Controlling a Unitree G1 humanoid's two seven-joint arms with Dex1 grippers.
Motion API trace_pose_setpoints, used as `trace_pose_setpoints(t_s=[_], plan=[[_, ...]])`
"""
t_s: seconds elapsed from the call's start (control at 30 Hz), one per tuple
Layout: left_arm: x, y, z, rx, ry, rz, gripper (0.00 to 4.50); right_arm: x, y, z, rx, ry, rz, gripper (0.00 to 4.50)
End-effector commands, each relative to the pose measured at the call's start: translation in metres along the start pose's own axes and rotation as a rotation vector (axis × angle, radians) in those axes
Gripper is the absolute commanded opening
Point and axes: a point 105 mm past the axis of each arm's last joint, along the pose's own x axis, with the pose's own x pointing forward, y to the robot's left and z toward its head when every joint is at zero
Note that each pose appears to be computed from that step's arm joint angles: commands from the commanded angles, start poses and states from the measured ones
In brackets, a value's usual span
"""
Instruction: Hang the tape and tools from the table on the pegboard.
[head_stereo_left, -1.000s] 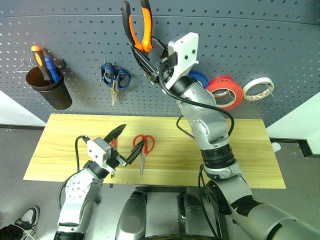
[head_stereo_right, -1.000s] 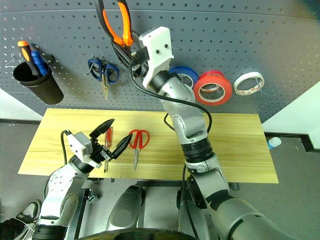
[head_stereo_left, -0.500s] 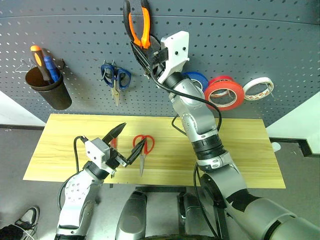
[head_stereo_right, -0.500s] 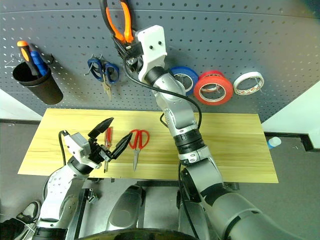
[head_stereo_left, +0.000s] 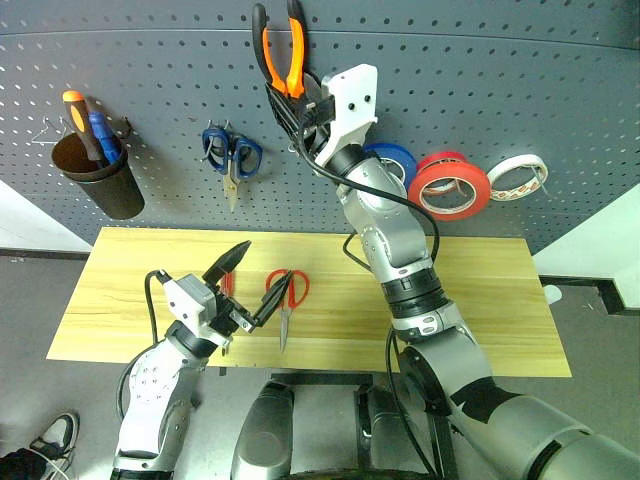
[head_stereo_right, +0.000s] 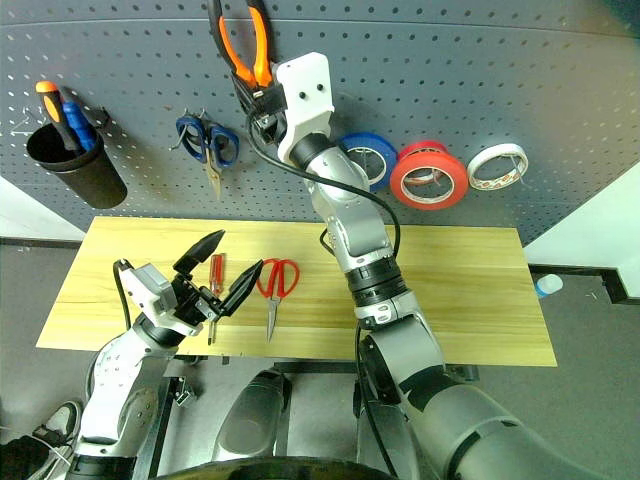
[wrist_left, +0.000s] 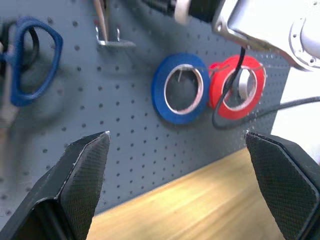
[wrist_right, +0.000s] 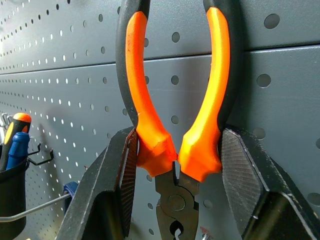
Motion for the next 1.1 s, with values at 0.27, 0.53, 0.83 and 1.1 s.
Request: trace_pose_setpoints(t_s=[0.27, 0.53, 0.83, 1.1], plan=[[0.001, 0.013, 0.020, 0.118, -0.151, 0.106, 4.50, 0.003, 0.002, 0.014, -0.013, -0.051, -0.002, 2.05], [0.004, 0.020, 0.028, 0.178, -0.215, 0.148, 4.50, 0.003, 0.001, 0.011, -0.018, -0.043, -0.012, 2.05], [0.008, 0.021, 0.023, 0.172, -0.211, 0.151, 4.50, 0.001, -0.003, 0.006, -0.033, -0.017, -0.043, 2.05], [0.006, 0.022, 0.019, 0.171, -0.181, 0.153, 4.50, -0.003, -0.006, -0.005, -0.069, 0.029, -0.080, 2.05]])
